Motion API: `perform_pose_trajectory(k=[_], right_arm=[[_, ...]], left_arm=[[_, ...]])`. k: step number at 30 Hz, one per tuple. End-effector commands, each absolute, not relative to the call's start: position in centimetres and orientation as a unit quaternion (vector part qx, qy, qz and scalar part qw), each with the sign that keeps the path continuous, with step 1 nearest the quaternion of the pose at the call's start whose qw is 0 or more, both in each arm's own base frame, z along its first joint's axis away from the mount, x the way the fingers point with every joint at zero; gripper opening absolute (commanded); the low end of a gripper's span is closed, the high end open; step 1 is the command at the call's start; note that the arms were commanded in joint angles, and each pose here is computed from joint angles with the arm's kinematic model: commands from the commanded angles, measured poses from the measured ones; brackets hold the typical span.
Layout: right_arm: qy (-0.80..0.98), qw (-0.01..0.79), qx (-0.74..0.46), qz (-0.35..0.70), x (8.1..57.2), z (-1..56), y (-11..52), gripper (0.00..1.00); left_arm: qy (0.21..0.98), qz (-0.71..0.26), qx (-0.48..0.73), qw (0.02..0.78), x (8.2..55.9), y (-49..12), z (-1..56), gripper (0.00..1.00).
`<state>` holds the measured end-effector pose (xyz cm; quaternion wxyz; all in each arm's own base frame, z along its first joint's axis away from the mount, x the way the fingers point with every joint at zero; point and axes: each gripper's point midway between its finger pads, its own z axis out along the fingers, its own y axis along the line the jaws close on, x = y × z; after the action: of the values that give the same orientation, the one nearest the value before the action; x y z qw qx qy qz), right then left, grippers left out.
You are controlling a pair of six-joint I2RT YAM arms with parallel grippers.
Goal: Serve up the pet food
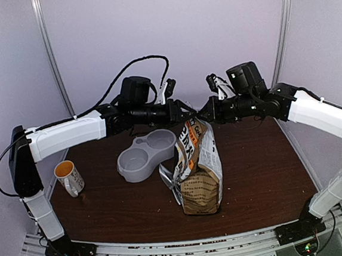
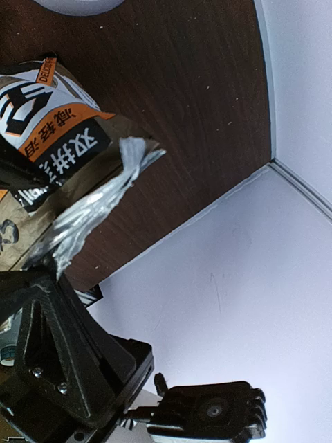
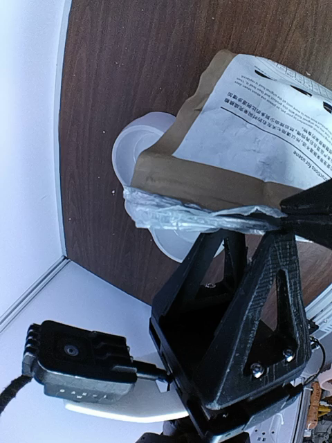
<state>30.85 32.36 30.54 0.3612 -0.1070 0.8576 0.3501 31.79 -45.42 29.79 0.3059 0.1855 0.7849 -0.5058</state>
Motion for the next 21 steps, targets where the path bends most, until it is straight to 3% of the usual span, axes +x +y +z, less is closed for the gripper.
perform_pose_trajectory(k=[1, 12, 21], right_arm=[[0.847, 0.357, -0.137, 0.37, 29.6, 31.1, 32.8, 0.0], [0.843, 0.363, -0.149, 0.367, 29.4, 31.1, 32.6, 0.0], [0.843, 0.365, -0.138, 0.371, 29.8, 31.1, 32.6, 0.0]], left_arm=[[0.76, -0.536, 0.191, 0.316, 32.5, -46.2, 31.4, 0.41], [0.749, -0.56, 0.199, 0.292, 32.4, -47.0, 30.9, 0.28], [0.748, -0.562, 0.205, 0.288, 32.0, -46.9, 30.1, 0.28]])
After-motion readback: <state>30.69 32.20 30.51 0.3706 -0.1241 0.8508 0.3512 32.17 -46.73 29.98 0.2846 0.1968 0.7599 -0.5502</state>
